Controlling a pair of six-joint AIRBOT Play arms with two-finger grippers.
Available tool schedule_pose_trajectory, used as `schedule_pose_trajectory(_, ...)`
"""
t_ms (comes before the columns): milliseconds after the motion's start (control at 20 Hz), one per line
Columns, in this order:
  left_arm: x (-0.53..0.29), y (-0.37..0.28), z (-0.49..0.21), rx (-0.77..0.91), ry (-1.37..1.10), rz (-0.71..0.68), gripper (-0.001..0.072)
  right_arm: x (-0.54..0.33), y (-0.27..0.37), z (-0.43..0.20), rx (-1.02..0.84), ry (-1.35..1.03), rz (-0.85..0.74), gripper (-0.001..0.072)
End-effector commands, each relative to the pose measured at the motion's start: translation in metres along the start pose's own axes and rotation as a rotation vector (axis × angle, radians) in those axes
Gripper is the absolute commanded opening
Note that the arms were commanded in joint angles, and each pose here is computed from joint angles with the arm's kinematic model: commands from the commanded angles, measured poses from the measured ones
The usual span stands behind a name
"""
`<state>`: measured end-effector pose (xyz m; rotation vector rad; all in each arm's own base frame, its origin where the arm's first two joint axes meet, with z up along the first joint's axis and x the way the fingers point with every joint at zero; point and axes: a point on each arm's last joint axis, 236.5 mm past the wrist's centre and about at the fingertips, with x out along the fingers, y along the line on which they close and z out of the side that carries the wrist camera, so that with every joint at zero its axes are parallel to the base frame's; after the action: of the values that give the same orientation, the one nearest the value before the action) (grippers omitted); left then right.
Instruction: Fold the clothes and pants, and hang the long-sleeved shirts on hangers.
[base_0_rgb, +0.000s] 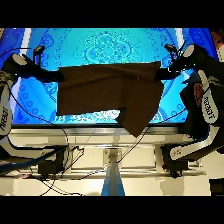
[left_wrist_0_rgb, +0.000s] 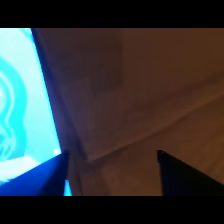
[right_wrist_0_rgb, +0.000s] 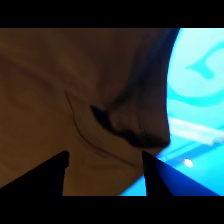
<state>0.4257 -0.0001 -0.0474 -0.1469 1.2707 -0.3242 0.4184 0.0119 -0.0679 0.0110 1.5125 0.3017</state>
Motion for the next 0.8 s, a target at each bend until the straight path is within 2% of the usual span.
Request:
schedule_pose_trajectory(0,-0.033,0.013,-0.005,-0.022,-0.008,0.029,0.0459,-0.013,-0.025,-0.046,0.023,0.163,-0.057,0.0481)
schedule_pose_trajectory(200,-0.091,0.025,-0.017,-0.078,-0.059,0.044,0.0460,-0.027,-0.029,-0.101,0.228,0.212,0.087,0.0481)
schedule_pose_trajectory(350,-0.117,0.020,-0.025,-0.141,-0.116,-0.005,0.0460,-0.019,0.005,-0.148,0.347,0.221,0.246,0.0480)
schedule_pose_trajectory(500,-0.112,0.009,-0.043,-0.216,-0.131,-0.082,0.0460,0.002,0.053,-0.178,0.412,0.202,0.385,0.0481)
schedule_pose_trajectory(750,-0.072,0.002,-0.107,-0.312,-0.003,-0.137,0.0460,0.042,0.113,-0.207,0.555,0.160,0.589,0.0481)
